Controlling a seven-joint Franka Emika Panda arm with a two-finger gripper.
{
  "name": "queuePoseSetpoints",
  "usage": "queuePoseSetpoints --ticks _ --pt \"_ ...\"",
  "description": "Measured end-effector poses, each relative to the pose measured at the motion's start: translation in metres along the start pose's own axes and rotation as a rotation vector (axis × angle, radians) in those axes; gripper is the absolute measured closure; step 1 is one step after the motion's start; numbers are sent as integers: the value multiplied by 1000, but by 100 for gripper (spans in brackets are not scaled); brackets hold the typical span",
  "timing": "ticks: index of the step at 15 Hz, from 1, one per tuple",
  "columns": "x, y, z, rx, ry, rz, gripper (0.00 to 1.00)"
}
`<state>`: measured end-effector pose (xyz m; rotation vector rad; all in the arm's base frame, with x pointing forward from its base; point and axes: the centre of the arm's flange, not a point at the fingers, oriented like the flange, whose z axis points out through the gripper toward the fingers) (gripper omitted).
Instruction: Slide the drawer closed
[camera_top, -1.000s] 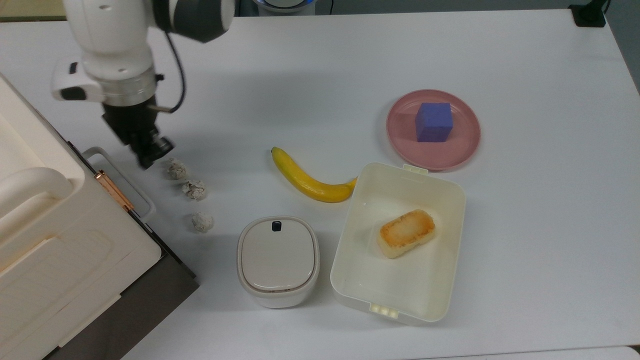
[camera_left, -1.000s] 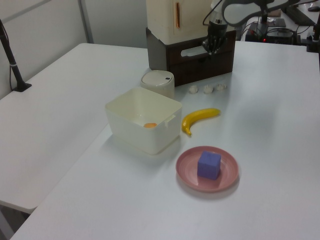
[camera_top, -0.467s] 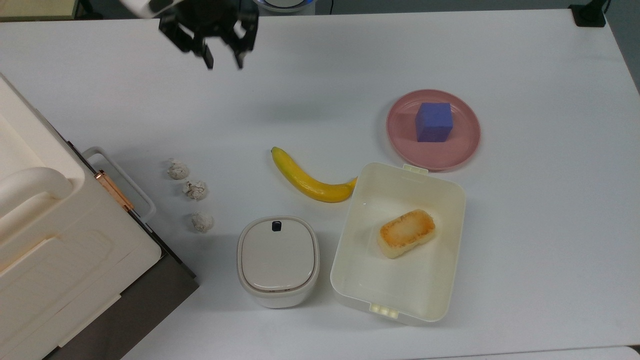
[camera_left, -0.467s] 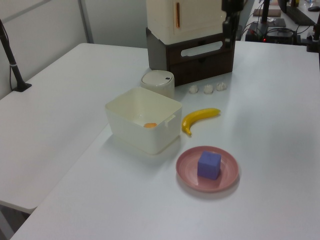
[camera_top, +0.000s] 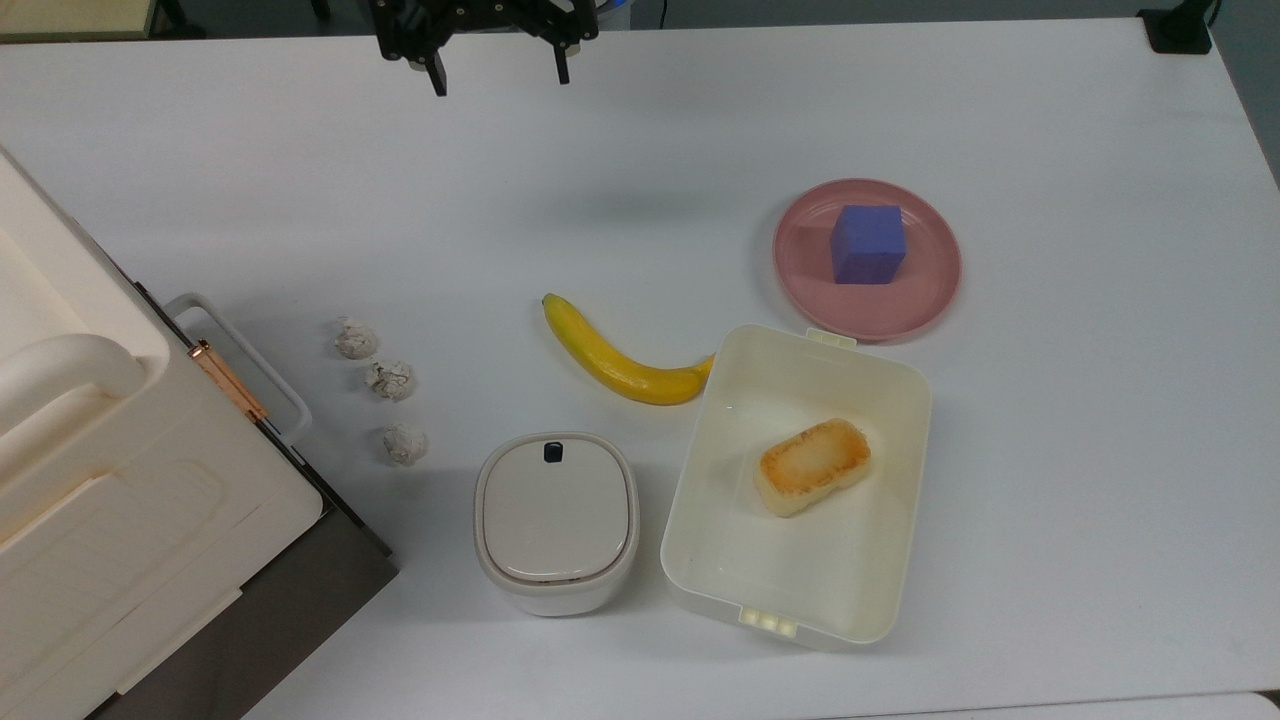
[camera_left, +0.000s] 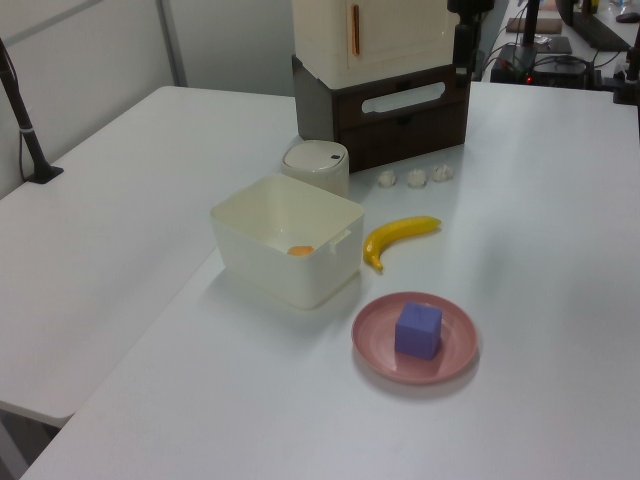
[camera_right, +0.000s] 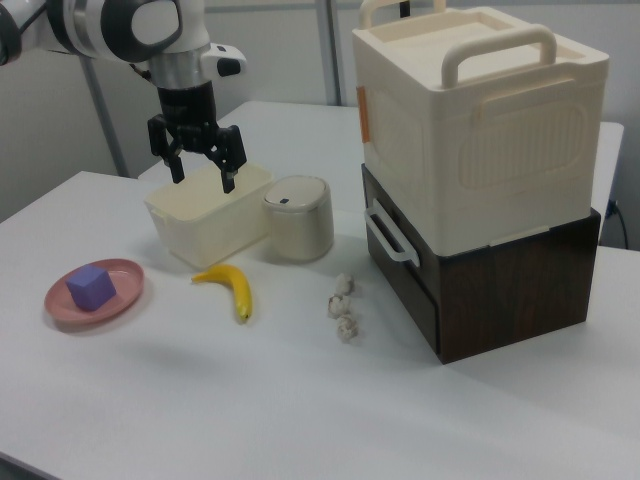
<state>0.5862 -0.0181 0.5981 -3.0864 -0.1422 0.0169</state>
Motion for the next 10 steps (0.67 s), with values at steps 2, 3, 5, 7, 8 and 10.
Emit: queuePoseSetpoints --ticks 2,3,5,7,8,10 --pt "0 3 2 0 -4 5 0" --pt "0 4 3 0 -5 7 0" --pt "0 5 3 0 -5 47 0" --pt "0 5 2 0 -3 110 0" --pt "0 5 2 0 -1 125 0" --pt "0 5 2 -1 0 128 0"
